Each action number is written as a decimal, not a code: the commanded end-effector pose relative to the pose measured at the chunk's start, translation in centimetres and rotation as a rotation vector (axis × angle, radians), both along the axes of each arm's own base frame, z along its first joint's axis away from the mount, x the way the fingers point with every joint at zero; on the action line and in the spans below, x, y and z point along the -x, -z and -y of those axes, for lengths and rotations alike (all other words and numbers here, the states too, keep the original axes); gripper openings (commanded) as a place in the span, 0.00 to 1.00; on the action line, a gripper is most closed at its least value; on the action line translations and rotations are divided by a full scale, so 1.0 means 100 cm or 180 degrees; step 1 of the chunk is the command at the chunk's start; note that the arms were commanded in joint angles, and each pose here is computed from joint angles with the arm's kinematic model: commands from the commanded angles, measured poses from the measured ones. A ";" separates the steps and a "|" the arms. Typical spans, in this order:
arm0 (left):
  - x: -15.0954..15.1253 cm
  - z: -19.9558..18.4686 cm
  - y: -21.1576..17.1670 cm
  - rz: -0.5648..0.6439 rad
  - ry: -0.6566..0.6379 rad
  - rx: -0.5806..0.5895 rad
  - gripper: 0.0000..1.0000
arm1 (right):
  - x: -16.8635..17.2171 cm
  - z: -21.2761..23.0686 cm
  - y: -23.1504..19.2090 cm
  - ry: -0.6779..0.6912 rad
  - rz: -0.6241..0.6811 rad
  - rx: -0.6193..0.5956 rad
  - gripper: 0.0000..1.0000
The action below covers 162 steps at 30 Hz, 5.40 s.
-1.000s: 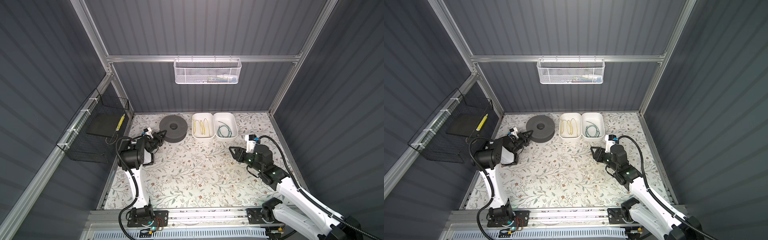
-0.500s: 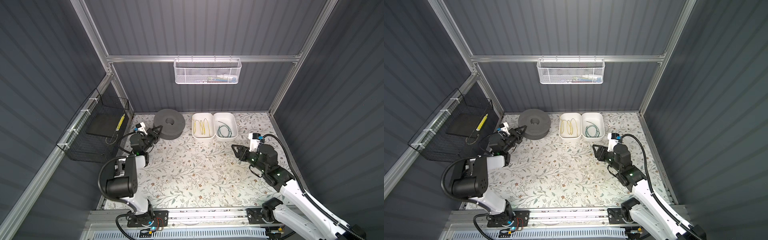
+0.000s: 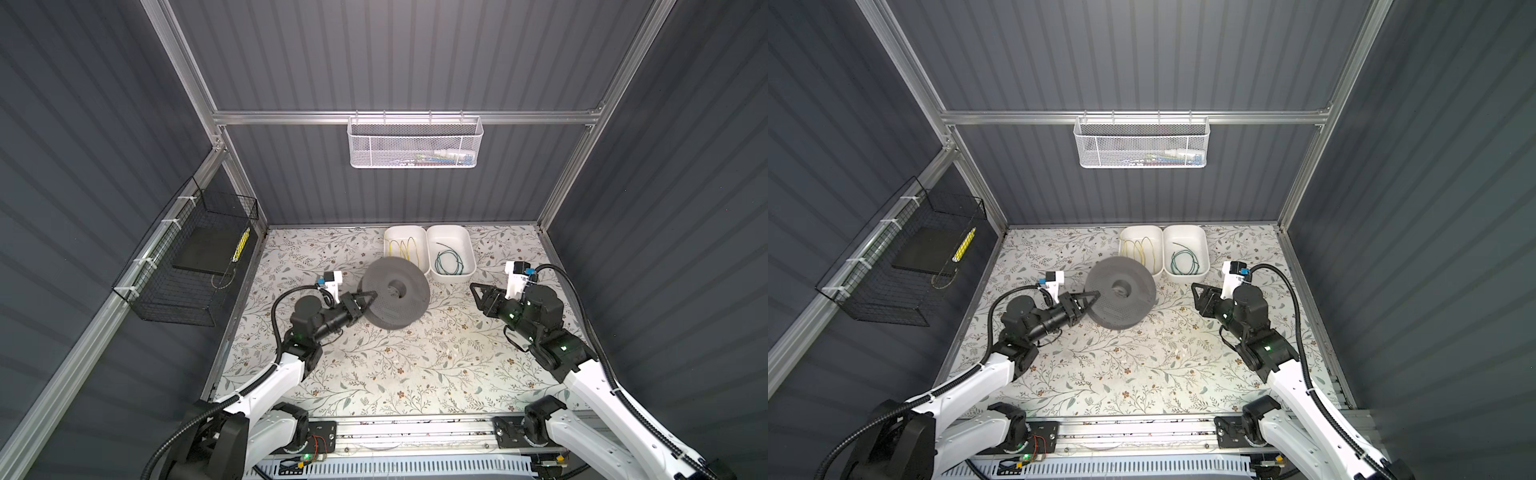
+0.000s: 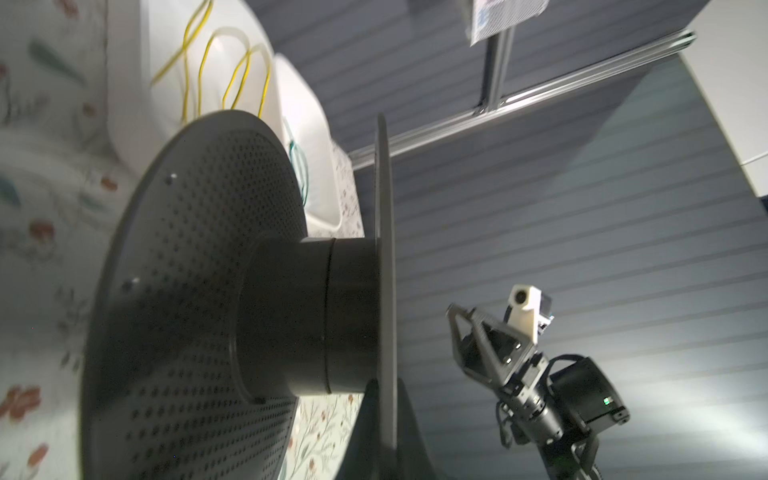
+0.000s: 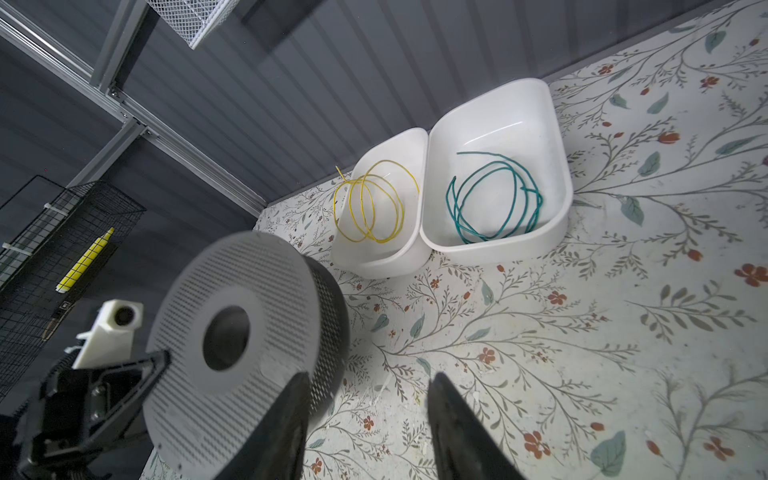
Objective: Wrap the cables
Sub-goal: 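Grip the spool rim with the left gripper and drag it toward the table centre, then release the spool with the left gripper while the right gripper reaches the yellow cable, then grasp the yellow cable with the right gripper and lift it out of the tray, then carry the yellow cable over the spool with the right gripper while the left gripper approaches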
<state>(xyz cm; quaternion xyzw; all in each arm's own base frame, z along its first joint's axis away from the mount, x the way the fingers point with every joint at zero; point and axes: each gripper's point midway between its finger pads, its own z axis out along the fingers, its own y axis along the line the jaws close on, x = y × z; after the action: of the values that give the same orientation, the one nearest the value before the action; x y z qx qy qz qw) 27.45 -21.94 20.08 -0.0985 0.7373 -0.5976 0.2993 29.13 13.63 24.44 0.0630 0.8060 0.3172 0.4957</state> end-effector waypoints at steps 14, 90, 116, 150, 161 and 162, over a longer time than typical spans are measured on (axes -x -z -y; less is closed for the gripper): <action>0.031 0.039 0.051 -0.0001 -0.0126 0.0033 0.00 | -0.003 0.000 0.008 0.0076 -0.0126 -0.0165 0.49; 0.080 -0.113 0.017 -0.0252 -0.1460 -0.2196 0.88 | -0.223 -0.167 0.135 -0.0917 -0.1171 0.1255 0.29; 0.072 -0.121 -0.012 0.0025 -0.1619 -0.2315 0.92 | -0.205 -0.165 0.006 -0.0915 -0.0399 0.1174 0.00; 0.050 0.043 -0.128 0.1506 0.0249 -0.1820 0.73 | 0.084 -0.056 -0.054 -0.0906 -0.0668 0.0155 0.00; 0.062 0.087 -0.154 0.1664 0.0850 -0.1358 0.65 | 0.114 -0.047 -0.061 -0.0993 -0.0738 -0.0261 0.00; 0.063 0.090 -0.158 0.1697 0.0879 -0.1303 0.66 | 0.116 -0.047 -0.061 -0.1007 -0.0749 -0.0285 0.00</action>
<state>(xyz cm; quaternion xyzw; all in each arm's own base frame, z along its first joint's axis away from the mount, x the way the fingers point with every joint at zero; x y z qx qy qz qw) 22.39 -29.81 33.99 0.1896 0.7696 -0.4424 0.4196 18.38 18.11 30.75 -0.0115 0.8446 0.3982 0.3576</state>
